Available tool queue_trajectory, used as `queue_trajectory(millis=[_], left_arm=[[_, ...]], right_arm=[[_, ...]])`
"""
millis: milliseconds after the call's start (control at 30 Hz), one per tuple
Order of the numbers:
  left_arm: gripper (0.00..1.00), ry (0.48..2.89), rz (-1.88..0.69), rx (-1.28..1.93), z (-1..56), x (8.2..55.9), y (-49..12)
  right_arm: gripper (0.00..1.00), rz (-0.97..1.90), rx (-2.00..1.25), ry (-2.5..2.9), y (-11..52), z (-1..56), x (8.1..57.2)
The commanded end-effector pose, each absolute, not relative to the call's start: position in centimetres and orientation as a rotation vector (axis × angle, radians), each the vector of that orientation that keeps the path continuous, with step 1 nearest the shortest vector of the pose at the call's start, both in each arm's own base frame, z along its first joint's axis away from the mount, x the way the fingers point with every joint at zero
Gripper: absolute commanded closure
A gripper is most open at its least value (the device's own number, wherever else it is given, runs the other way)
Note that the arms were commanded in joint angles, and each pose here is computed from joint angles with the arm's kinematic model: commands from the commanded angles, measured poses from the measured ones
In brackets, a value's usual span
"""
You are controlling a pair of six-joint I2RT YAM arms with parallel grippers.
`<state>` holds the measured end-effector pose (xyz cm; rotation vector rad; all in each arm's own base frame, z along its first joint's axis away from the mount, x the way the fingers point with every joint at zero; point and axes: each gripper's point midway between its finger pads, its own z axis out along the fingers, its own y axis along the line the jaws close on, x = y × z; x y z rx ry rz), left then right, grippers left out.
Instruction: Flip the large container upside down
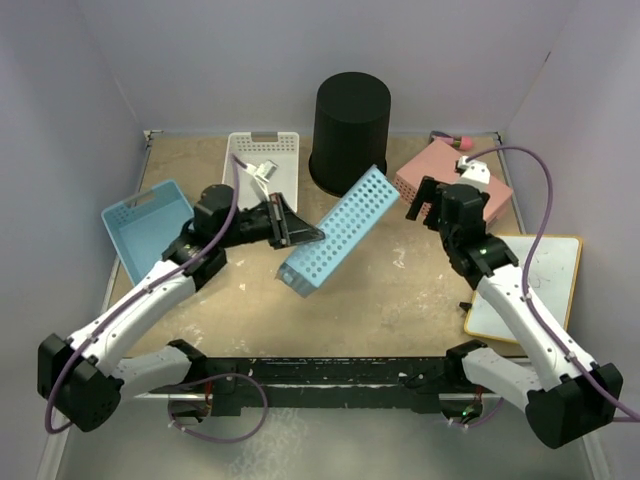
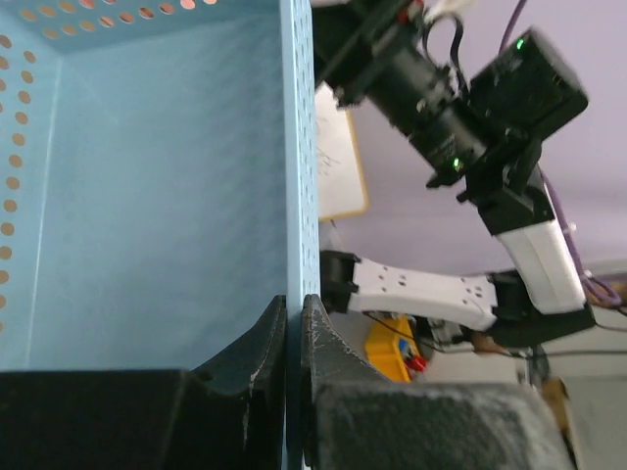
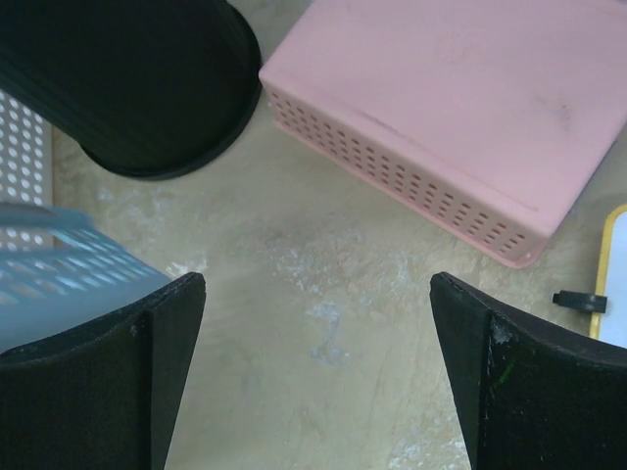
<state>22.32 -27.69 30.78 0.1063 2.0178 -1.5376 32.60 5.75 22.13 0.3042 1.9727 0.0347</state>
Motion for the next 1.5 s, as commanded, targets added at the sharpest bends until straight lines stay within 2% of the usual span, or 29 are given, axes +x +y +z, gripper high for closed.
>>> queue_trajectory(millis=[0, 267, 567, 767, 1167, 1267, 1333, 1467], left_arm=[[1.0, 1.82, -1.815, 0.229, 34.3, 20.6, -31.2], [1.0, 1.67, -2.16, 0.109, 33.9, 22.4, -33.9], [1.0, 1.529, -2.534, -0.14, 30.7, 23.3, -33.6], [1.0, 1.61, -2.491, -0.194, 27.8, 24.2, -34.3], [1.0, 1.906, -2.297, -0.356, 17.8, 25.4, -35.3], [0.89, 1.977, -2.227, -0.36, 15.8, 25.6, -35.6], [0.76, 2.051, -2.137, -0.354, 14.2, 25.9, -35.9], [0.53, 2.272, -1.8, -0.231, 10.1, 26.6, -36.1]], right_arm=[[0.01, 0.021, 0.363, 1.895, 4.3, 27.0, 32.9], [0.0, -0.014, 0.417, 1.772, 2.0, 32.6, 31.5], [0.0, -0.057, 0.416, 1.762, 1.3, 33.1, 31.1], [0.0, -0.057, 0.402, 1.789, 1.6, 32.2, 31.4], [0.0, -0.057, 0.396, 1.814, 2.0, 31.0, 32.1], [0.0, -0.06, 0.391, 1.821, 2.1, 30.7, 32.3], [0.0, -0.062, 0.387, 1.823, 2.1, 30.6, 32.3], [0.0, -0.057, 0.37, 1.848, 2.4, 29.9, 32.5]])
